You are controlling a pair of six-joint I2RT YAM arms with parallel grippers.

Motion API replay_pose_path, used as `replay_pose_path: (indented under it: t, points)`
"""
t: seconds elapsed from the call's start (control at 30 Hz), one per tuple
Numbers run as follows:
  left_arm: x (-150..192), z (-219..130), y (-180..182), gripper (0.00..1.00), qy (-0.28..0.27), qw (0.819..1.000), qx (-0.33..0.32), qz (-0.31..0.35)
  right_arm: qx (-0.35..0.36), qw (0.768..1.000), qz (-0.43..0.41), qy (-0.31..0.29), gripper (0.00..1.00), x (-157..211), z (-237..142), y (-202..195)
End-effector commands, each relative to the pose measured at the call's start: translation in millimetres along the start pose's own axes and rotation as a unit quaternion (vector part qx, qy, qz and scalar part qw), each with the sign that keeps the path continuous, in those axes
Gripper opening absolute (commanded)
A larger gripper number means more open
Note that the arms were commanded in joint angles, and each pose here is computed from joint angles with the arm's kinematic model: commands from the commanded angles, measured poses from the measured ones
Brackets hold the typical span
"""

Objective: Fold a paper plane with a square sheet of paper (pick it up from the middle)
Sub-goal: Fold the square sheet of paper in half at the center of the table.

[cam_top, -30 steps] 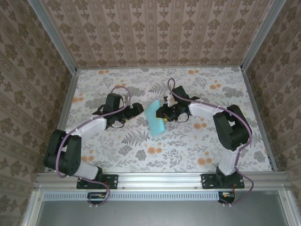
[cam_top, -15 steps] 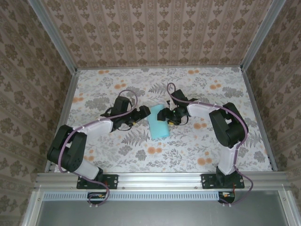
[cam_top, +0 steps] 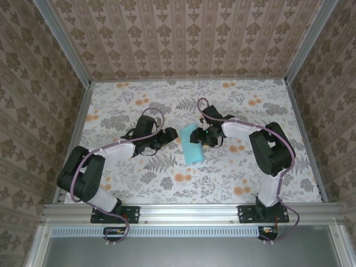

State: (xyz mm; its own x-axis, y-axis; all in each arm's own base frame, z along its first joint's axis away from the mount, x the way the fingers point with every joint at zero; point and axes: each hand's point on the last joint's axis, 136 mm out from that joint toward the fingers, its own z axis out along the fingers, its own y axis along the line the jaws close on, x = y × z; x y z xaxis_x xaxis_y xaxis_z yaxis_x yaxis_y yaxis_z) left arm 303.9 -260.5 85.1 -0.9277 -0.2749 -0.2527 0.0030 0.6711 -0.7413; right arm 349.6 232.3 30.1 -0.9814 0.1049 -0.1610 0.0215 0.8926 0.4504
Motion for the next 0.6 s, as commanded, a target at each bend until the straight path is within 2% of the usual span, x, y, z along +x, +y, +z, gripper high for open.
replay_pose_path:
  t: [0.0,0.3,0.57]
  points:
    - [1.9,7.7,-6.5,0.72,0.007,1.000,0.019,0.003,0.024,1.000,0.004,-0.015,0.61,-5.3,-14.6,-3.4]
    - [-3.8,11.8,-8.8,0.68,-0.003,0.999,0.017,0.029,0.050,0.998,0.014,-0.027,0.55,-10.3,-12.7,-13.4]
    - [-3.1,19.7,-8.1,0.64,0.009,0.999,0.018,0.027,0.052,0.996,0.063,-0.034,0.51,-10.4,-3.9,-22.2]
